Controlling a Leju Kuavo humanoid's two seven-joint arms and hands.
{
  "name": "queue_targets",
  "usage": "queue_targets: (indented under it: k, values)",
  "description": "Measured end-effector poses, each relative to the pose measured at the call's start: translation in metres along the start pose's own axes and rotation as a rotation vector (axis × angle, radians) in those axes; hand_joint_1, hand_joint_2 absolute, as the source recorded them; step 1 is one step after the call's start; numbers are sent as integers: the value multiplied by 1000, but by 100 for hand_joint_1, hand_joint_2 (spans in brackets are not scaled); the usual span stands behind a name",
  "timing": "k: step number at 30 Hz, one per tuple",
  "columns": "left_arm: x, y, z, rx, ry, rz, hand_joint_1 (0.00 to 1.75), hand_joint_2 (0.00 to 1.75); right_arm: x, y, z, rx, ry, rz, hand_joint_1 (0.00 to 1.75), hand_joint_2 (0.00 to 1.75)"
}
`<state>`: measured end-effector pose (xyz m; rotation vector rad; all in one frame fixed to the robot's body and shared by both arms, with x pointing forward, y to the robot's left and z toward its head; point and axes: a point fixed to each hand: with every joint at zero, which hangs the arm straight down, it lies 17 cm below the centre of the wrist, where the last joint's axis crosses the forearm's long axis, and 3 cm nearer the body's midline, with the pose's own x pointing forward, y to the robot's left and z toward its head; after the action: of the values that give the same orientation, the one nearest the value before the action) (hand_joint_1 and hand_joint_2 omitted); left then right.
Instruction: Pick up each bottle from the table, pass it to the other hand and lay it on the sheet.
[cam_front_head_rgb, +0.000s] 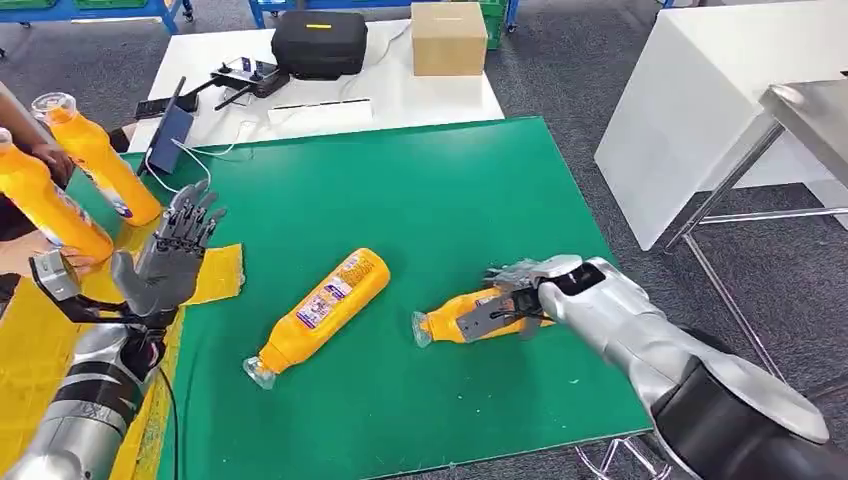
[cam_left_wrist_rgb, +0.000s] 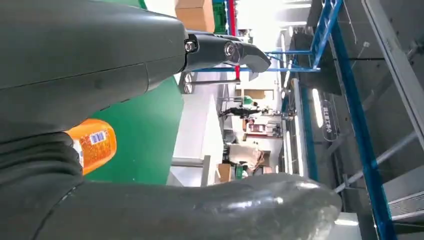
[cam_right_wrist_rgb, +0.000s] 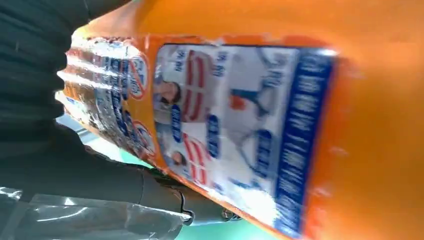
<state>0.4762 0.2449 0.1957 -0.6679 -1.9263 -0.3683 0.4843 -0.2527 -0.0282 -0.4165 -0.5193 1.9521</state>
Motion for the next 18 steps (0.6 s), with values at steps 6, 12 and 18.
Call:
queue_targets:
  k: [6, 12, 18]
  values:
    - [-2, 1, 5, 7, 5, 10, 0, 0, -6, 1, 1, -6, 10, -7, 0, 175]
    - [-3, 2, 7, 14, 5, 11, 0, 0, -10, 2, 2, -7, 16, -8, 0, 175]
    - [-3, 3, 9, 21, 3, 17, 0, 0, -15, 6, 3, -3, 20, -3, 175, 175]
